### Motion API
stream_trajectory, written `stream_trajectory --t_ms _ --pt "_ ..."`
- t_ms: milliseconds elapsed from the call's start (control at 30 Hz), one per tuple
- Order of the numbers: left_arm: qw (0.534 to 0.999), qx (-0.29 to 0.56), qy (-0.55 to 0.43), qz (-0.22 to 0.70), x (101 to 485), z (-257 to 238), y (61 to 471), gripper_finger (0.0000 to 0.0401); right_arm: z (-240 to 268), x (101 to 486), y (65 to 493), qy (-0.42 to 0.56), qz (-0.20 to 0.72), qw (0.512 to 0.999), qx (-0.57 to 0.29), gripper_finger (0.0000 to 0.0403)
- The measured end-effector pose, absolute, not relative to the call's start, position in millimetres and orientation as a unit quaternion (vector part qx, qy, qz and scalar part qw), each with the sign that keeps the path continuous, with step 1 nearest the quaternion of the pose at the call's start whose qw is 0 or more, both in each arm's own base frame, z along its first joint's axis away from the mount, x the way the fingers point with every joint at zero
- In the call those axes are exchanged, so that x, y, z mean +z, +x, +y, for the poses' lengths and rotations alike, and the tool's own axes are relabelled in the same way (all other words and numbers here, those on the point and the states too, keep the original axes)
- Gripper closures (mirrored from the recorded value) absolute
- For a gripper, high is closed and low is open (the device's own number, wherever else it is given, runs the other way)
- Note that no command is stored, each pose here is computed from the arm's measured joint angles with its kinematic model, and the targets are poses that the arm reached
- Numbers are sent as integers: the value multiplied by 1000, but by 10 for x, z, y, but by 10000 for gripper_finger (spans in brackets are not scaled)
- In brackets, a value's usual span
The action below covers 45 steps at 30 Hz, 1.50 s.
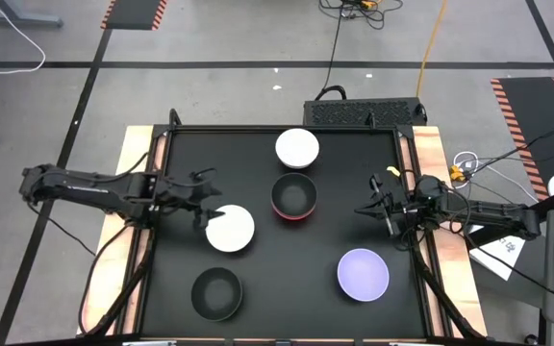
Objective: Nest bowls inside each other
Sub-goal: Stack the bottom white bowl on top of the black bowl
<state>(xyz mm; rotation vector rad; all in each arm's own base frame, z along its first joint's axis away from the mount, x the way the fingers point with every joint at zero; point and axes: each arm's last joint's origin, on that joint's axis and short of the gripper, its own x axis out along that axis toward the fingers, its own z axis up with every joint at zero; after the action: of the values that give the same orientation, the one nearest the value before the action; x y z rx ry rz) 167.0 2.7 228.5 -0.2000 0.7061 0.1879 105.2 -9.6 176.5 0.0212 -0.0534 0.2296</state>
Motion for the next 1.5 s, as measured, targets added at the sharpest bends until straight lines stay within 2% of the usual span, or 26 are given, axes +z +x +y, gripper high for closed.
stream_trajectory --t_ms 333,1233,1367,1500 --pt "888 98 -145 425 2070 220 1755 108 -96 1751 1053 13 -20 993 114 403" --pt "844 107 -167 498 1786 352 1891 111 -94 1738 1053 13 -13 993 118 403" --pt "845 106 -165 497 1788 353 1893 130 -94 1738 1053 13 -13 993 118 403" --pt "846 105 -165 497 1787 353 1893 167 -94 1738 1053 13 -13 993 118 403"
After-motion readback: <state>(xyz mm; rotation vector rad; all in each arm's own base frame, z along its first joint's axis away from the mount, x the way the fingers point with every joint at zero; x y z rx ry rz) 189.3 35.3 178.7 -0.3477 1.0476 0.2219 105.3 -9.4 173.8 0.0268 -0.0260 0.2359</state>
